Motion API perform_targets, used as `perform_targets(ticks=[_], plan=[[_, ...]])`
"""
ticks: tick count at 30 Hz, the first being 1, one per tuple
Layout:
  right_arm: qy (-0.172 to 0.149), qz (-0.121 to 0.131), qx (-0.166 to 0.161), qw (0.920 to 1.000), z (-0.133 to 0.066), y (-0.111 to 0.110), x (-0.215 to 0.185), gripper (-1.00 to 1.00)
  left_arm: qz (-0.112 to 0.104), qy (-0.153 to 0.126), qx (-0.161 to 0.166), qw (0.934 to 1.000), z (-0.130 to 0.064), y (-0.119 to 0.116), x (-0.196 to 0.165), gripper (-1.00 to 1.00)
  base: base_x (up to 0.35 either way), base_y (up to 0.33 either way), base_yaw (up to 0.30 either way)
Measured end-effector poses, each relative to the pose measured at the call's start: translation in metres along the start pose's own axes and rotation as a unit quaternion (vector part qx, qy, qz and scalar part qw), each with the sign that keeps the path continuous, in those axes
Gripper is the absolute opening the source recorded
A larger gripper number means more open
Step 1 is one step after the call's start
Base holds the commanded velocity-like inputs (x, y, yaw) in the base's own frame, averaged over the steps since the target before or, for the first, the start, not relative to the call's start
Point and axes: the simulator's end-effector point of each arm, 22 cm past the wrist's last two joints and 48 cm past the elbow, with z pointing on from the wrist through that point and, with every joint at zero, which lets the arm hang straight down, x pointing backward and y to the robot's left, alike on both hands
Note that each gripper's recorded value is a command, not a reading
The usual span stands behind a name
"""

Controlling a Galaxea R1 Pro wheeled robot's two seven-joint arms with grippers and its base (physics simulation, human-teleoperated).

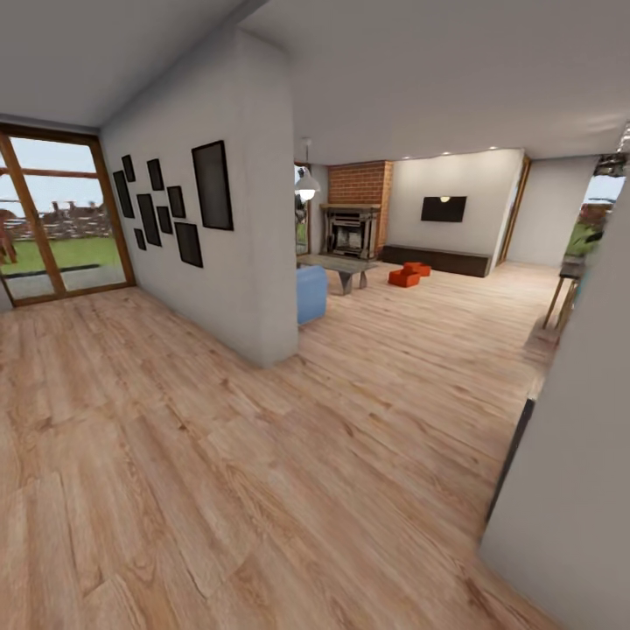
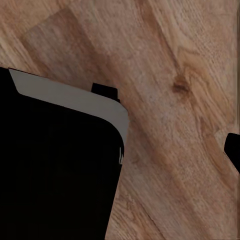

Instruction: Move the two storage containers from the living room to the garage. In the garage, place one container on the floor and stack the other container on top of it (either order is fine).

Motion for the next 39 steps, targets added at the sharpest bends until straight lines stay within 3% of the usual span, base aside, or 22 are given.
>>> perform_targets(ticks=[39], plan=[[-0.002, -0.004, -0.002, 1.0, 0.0, 0.0023, -0.0019, 1.0, -0.001, 0.0, -0.001, 1.0, 0.0, 0.0003, 0.0, 1.0, 0.322, 0.0, 0.0]])
